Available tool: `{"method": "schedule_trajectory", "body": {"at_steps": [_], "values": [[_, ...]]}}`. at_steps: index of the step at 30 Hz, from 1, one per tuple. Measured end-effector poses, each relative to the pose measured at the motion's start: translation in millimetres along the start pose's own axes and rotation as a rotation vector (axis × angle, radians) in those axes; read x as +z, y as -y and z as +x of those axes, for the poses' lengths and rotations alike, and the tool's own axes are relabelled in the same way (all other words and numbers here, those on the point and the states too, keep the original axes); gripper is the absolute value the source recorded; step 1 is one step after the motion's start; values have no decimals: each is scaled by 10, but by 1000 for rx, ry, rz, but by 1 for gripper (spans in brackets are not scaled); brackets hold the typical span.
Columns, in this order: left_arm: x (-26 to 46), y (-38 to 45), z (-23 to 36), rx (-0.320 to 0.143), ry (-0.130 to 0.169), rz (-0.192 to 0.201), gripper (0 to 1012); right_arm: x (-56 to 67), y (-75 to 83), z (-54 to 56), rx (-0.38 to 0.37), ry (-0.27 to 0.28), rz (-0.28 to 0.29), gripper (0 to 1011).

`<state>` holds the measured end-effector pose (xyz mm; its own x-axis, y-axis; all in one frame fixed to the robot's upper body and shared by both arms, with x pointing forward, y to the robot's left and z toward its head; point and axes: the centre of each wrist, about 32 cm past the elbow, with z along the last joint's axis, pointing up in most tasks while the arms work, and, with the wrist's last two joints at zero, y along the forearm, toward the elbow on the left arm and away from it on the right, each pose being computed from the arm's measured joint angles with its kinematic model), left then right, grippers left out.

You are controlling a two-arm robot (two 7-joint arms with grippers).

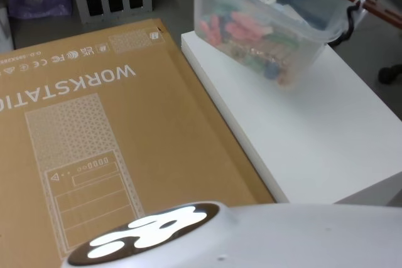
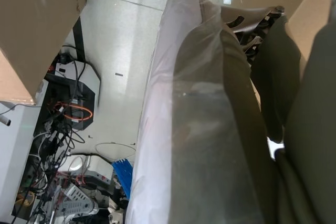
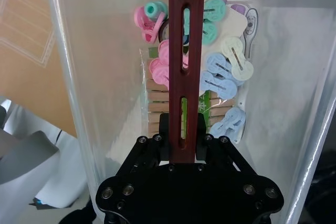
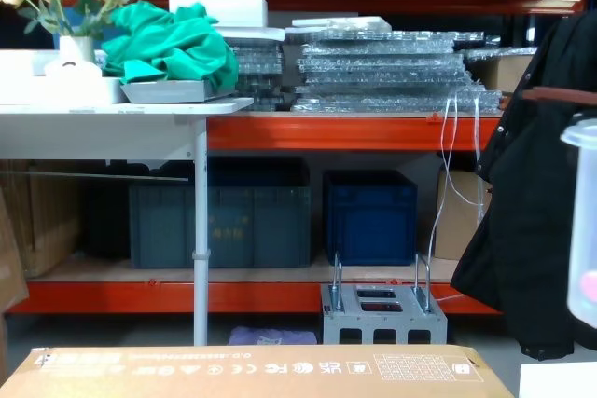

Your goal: Use one hand to grasp the basket and place it at the designated location.

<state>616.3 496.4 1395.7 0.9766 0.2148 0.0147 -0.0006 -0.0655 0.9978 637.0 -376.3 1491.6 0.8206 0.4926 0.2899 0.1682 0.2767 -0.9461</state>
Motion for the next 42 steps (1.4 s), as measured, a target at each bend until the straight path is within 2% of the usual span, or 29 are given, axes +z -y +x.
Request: {"method": "schedule_trajectory", "body": {"at_steps": [1,2,7,22,26,28,31,34,35,37,38,42], "values": [[1,0,0,0,0,0,0,60,1,31,-1,29,4,241],[2,0,0,0,1,0,0,60,1,31,-1,29,4,241],[2,0,0,0,0,0,0,218,-7,126,1,111,11,241],[0,0,0,0,0,0,0,669,-196,375,40,353,46,241],[0,0,0,0,0,0,0,761,-238,416,47,395,55,240],[2,0,0,0,0,0,0,865,-275,444,54,443,61,241],[0,0,0,0,0,0,0,923,-300,455,58,470,64,240],[2,0,0,0,1,0,0,1020,-327,463,60,536,72,241],[2,-1,0,0,0,0,0,1092,-347,472,61,582,82,241],[1,0,0,0,0,0,0,1156,-368,479,63,621,88,241],[1,0,0,0,0,0,0,1233,-392,487,66,662,94,241],[-2,0,0,0,0,0,0,1351,-433,494,74,729,108,241]]}}
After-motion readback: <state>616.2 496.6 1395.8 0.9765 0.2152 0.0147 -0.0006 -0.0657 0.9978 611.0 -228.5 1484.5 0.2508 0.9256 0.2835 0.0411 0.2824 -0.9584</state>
